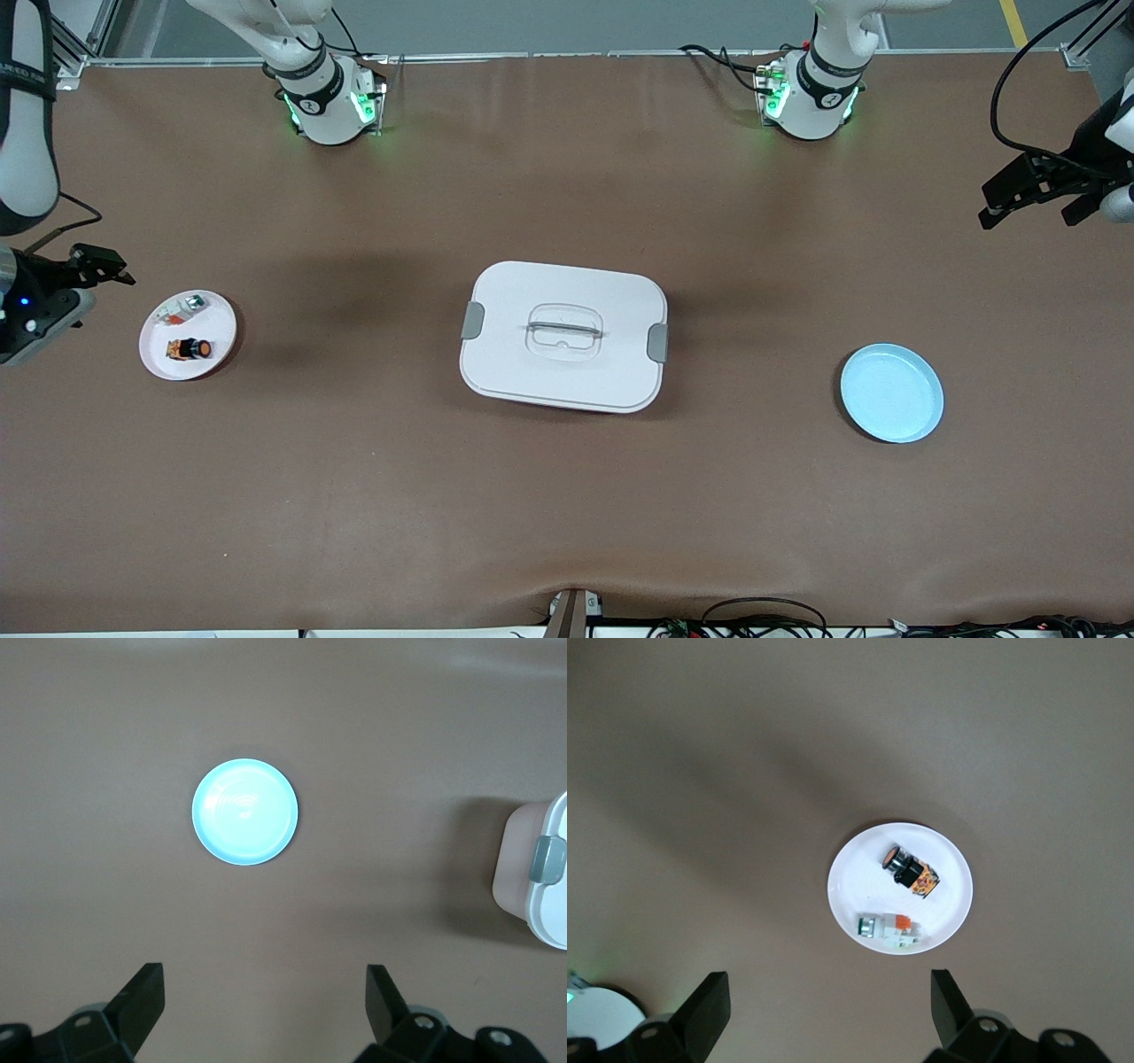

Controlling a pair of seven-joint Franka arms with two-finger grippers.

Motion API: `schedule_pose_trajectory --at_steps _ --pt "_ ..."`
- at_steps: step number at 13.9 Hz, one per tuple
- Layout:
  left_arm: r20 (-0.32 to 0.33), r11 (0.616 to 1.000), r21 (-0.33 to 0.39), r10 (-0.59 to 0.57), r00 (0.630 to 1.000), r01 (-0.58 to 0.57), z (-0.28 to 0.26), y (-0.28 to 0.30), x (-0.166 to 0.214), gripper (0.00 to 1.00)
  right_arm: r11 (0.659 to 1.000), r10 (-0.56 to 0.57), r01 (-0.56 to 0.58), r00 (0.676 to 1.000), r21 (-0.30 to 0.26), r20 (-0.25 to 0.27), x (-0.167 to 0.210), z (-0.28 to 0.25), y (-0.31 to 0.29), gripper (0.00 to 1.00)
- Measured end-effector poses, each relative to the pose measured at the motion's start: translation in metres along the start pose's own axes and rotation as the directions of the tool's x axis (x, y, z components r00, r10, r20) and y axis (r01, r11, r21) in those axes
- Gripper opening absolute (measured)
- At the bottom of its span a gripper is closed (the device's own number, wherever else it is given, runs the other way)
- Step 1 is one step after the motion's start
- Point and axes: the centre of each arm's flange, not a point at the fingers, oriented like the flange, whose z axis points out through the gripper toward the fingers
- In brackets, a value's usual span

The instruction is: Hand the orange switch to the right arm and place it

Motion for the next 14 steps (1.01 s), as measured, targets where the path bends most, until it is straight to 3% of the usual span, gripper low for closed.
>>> schedule_pose_trajectory --at_steps 2,5,9,12,14 --pt "0.000 1.000 0.000 0.000 1.000 0.000 0.000 0.000 0.000 1.00 0.993 0.122 -0.122 0.993 -0.004 -0.002 0.010 -0.023 -0.014 1.00" --pt "0.001 1.000 0.000 0.000 1.000 0.000 0.000 0.000 0.000 1.00 0.950 0.311 -0.311 0.950 0.025 -0.001 0.011 -0.052 -0.027 1.00" --pt "0.002 1.000 0.000 0.001 1.000 -0.001 0.000 0.001 0.000 1.00 0.911 0.408 -0.406 0.913 0.069 -0.008 -0.001 -0.075 -0.028 1.00" --pt "0.004 1.000 0.000 0.003 1.000 -0.003 0.001 0.002 0.000 1.00 0.851 0.520 -0.514 0.853 0.107 -0.040 0.000 -0.089 -0.029 1.00" --pt "0.006 1.000 0.000 0.003 1.000 -0.003 0.001 0.002 0.000 1.00 0.842 0.536 -0.529 0.843 0.109 -0.043 0.002 -0.091 -0.032 1.00"
